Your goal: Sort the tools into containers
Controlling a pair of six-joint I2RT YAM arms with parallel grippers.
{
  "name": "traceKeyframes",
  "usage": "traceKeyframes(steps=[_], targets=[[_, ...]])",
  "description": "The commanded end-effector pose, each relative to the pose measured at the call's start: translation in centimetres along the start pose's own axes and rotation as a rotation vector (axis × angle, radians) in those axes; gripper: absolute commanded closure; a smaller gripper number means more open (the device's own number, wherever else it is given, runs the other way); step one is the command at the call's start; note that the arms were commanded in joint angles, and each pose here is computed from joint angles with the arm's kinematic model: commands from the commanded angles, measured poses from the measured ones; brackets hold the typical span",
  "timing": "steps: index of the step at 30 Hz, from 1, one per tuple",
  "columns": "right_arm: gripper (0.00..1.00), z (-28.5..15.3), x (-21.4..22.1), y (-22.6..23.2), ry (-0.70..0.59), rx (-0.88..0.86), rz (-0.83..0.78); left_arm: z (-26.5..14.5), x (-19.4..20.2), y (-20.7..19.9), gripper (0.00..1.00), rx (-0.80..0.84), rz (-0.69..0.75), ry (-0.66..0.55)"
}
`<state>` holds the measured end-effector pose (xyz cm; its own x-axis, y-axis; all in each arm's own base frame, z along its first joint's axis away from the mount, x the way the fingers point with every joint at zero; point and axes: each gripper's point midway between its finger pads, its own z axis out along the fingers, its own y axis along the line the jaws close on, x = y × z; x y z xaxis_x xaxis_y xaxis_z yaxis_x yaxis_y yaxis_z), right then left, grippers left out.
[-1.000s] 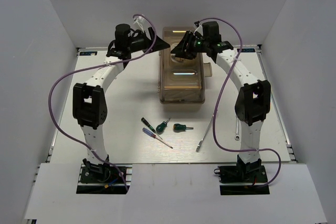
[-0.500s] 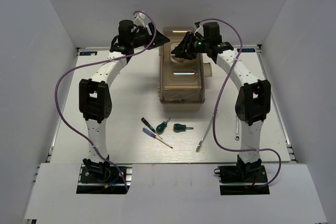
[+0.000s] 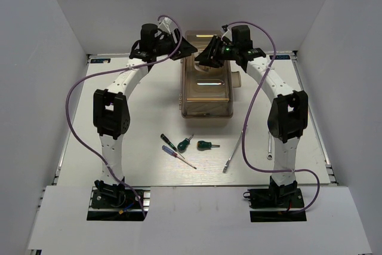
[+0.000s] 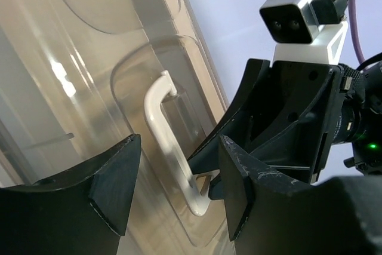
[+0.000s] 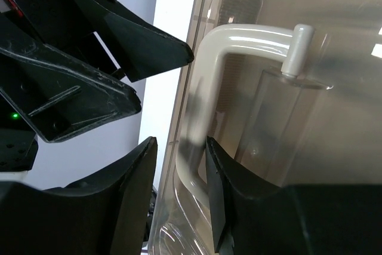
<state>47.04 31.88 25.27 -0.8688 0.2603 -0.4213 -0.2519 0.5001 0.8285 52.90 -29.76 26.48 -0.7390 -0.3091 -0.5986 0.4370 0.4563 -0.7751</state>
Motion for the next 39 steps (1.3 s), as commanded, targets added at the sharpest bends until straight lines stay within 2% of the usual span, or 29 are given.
traceKeyframes(steps=[1, 15, 27, 35, 39], targets=[[0.56, -0.1, -0.1, 3.1, 0.004, -0.104, -0.039, -0.3, -0.2, -1.6, 0.35, 0.017, 0.016, 0.018], [0.58, -0.6, -0.1, 3.9, 0.005, -0.129, -0.04, 0.5, 0.9, 0.2, 0.39, -0.075, -0.058, 0.062], [0.58, -0.8, -0.2, 4.3, 0.0, -0.141, -0.043, 1.8, 2.5, -0.2, 0.4, -0.068, -0.084, 0.126], [0.58, -1.1, -0.2, 4.4, -0.003, -0.149, -0.071, 2.2, 3.4, 0.0, 0.46, -0.071, -0.103, 0.158], [0.52, -1.7, 0.1, 4.9, -0.004, -0.156, -0.104, 2.5, 4.4, 0.3, 0.47, -0.081, -0.111, 0.183]])
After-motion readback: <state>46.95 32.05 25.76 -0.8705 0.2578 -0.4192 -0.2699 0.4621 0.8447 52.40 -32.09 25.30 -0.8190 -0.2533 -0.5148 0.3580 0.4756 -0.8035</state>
